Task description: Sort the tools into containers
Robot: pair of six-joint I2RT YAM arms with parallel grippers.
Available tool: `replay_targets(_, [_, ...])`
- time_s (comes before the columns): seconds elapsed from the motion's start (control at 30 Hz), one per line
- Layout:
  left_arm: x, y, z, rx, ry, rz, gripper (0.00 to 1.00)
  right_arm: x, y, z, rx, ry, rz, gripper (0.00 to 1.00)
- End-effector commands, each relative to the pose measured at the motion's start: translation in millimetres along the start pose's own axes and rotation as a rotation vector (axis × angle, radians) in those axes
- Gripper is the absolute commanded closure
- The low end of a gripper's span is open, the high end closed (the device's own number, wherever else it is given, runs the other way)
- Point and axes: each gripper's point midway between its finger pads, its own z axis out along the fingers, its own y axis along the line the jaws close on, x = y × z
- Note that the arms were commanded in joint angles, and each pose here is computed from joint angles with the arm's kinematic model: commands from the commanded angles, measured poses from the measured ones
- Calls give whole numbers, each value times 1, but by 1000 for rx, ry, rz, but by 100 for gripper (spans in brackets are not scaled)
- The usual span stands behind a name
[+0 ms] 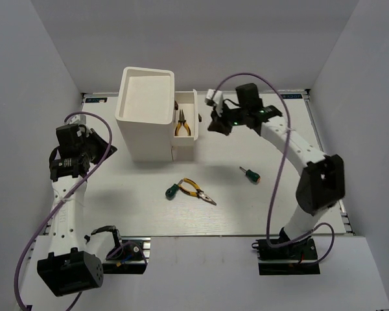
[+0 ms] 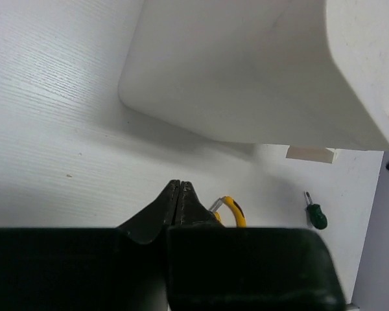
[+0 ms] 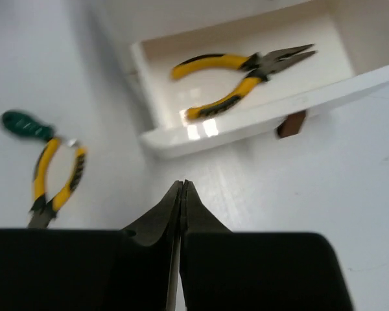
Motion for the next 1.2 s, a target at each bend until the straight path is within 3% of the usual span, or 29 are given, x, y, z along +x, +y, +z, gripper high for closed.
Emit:
replay_targets(0.0, [7,-5,-6,43,2,37,92,3,87,-43,-363,-175,-91,100])
replay_targets(0.03, [6,-9,-6,62,1,41,92,19,104,-49,-419,-123,-51,95])
replay_targets(0.07, [10,-11,-4,82,15,40,92,30,117,-51,-473,-129,-90,71])
replay_targets(0.1, [12,-11,-2,97,18,42,89,37,129,-51,-506,-110,-79,64])
replay_targets(0.23, [24,-25,4,202,69,62,51,94,164,-36,-495,17,-106,41])
replay_targets(0.27, [31,-28,7,237,111,54,36,117,183,-27,-495,36,-128,41])
replay_targets(0.37, [42,-35,7,278,154,105,25,130,182,-5,-402,83,-106,45])
replay_targets(0.43, [52,-36,6,284,186,129,25,139,186,6,-357,155,-40,47])
replay_targets(0.67, [85,-19,-3,235,244,153,29,134,184,49,-229,220,69,51])
replay_targets(0.9, [92,-15,-7,221,245,158,31,111,166,66,-158,227,164,56])
replay_targets(0.97, [92,-14,-6,213,242,158,31,115,161,71,-126,249,172,60])
replay_targets(1.17, [92,-8,-5,182,250,171,34,130,162,77,-112,307,187,62])
